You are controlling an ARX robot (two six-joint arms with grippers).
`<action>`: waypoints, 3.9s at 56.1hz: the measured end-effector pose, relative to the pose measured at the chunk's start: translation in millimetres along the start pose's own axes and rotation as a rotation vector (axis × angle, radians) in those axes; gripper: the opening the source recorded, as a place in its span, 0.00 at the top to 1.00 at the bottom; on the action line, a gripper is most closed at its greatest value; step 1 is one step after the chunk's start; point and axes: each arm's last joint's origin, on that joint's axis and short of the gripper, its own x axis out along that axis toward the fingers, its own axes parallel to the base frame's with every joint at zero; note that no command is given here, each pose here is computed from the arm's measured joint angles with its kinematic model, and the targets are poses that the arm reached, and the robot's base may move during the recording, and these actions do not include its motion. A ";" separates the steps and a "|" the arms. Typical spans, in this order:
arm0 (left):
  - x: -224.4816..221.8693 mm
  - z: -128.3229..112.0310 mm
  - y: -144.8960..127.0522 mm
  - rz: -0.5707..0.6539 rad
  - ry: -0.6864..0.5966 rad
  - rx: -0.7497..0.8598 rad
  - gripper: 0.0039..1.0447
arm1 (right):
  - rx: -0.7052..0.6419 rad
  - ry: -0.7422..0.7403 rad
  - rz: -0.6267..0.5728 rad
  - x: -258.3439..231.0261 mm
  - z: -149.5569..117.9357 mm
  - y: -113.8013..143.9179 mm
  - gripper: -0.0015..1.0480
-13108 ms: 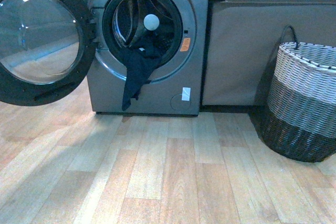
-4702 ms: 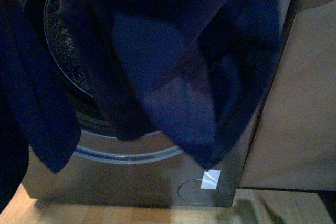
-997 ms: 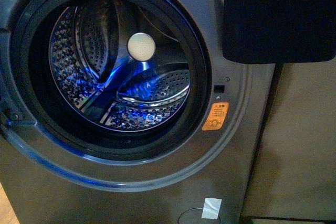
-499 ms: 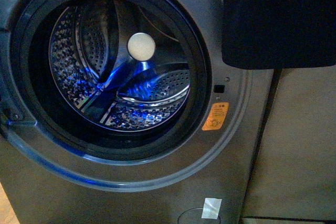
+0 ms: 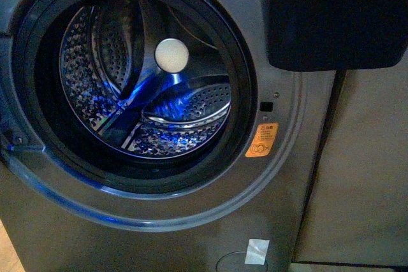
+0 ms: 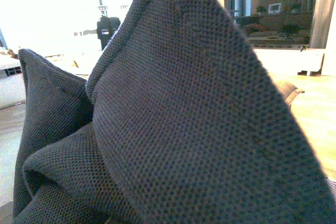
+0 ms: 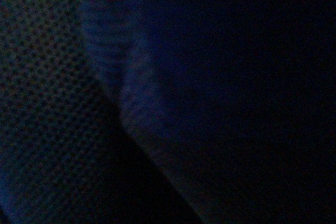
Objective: Collect clothes from washing machine
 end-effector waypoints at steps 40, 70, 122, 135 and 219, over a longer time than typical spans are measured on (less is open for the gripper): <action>0.0 0.0 0.1 0.000 0.000 -0.003 0.68 | -0.304 -0.114 -0.338 18.4 4.5 -27.5 0.83; -0.6 0.8 0.0 0.001 -0.003 -0.001 0.02 | -0.578 -0.365 -0.618 -32.5 86.0 -90.3 0.95; -1.5 1.9 0.1 0.001 -0.006 -0.001 0.07 | -0.577 -0.007 -1.048 -268.4 114.6 -214.4 0.95; -1.5 2.0 0.1 0.001 -0.007 0.000 0.04 | -0.204 0.166 -1.156 -319.6 63.8 -260.3 0.90; -2.6 3.2 0.1 0.001 -0.010 0.000 0.02 | -0.608 1.079 -1.087 -385.6 -22.0 -272.7 0.07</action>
